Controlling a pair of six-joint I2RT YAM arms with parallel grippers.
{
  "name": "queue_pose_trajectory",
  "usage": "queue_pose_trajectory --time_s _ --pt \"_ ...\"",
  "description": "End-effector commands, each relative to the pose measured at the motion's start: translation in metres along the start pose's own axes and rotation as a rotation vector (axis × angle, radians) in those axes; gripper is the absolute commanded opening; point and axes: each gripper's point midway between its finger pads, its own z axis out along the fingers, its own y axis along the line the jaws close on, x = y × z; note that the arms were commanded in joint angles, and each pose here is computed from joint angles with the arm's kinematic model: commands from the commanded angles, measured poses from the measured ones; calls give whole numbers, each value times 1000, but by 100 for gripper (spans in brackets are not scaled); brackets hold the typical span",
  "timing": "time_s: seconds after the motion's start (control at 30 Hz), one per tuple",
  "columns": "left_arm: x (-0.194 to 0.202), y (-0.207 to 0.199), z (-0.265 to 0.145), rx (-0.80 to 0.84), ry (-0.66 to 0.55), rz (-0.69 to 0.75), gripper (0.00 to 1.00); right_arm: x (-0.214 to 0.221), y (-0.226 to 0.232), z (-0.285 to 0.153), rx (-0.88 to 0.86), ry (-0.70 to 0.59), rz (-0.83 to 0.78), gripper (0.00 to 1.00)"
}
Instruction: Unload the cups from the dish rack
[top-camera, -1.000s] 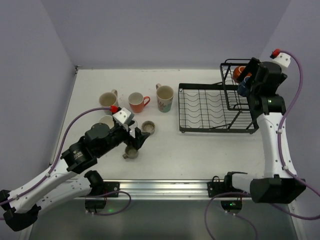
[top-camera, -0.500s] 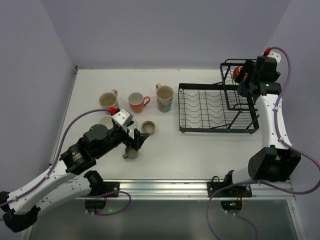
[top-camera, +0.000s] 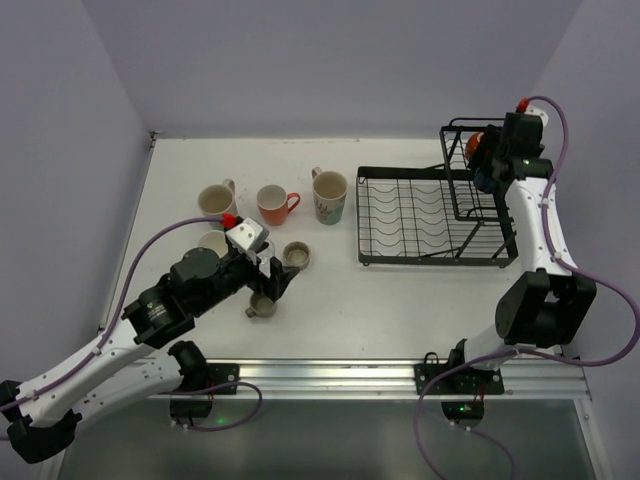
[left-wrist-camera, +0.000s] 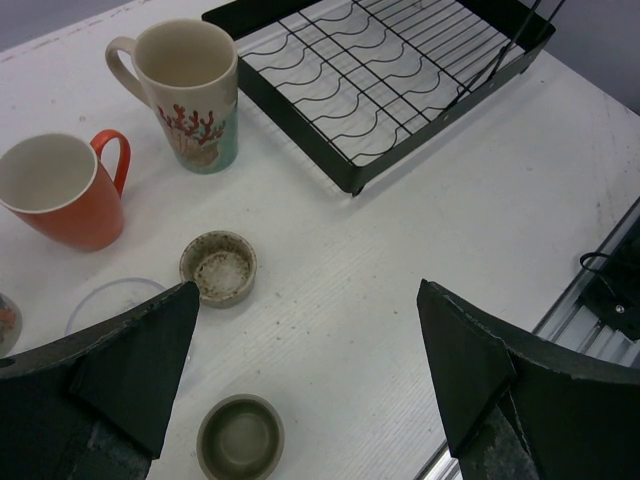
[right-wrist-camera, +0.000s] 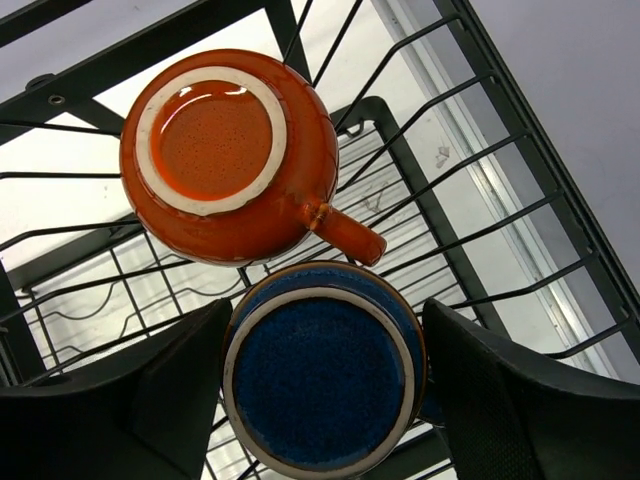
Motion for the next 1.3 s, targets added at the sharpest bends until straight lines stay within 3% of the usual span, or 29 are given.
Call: queue_pose_trajectory --time_s 0.0,0.03,0.07,0.4,0.63,0.77,0.87,1.0,1.03,1.17,1.2,1.27 --pt "-6 2 2 -8 -27 15 95 -20 0 -10 -6 -49 -2 75" --pt "-5 2 3 -9 -24 14 95 -22 -2 -11 -2 -57 3 65" --pt "-6 3 3 -11 -25 13 95 -24 -3 -14 0 -68 6 61" --pt "-2 4 8 -18 -8 13 95 -58 -1 -64 -13 -246 60 43" --pt "-4 -1 14 1 -5 -8 93 -68 13 -113 -133 -365 118 38" --pt "-16 -15 16 59 -36 -74 92 -52 39 -149 -303 -387 156 36" --pt "-31 -22 18 81 -83 -146 90 -30 79 -187 -563 -376 197 33" --pt "-45 -43 31 179 -148 -258 86 19 138 -242 -1002 -233 209 33" --pt "-60 -50 34 223 -208 -267 86 21 147 -254 -1076 -232 216 33" --pt "-68 -71 55 326 -215 -296 83 71 173 -283 -1312 -83 256 32" --pt "-69 -74 64 337 -223 -309 82 73 179 -300 -1396 -94 251 32" --pt "-72 -81 70 376 -236 -327 81 98 184 -300 -1450 -6 274 32"
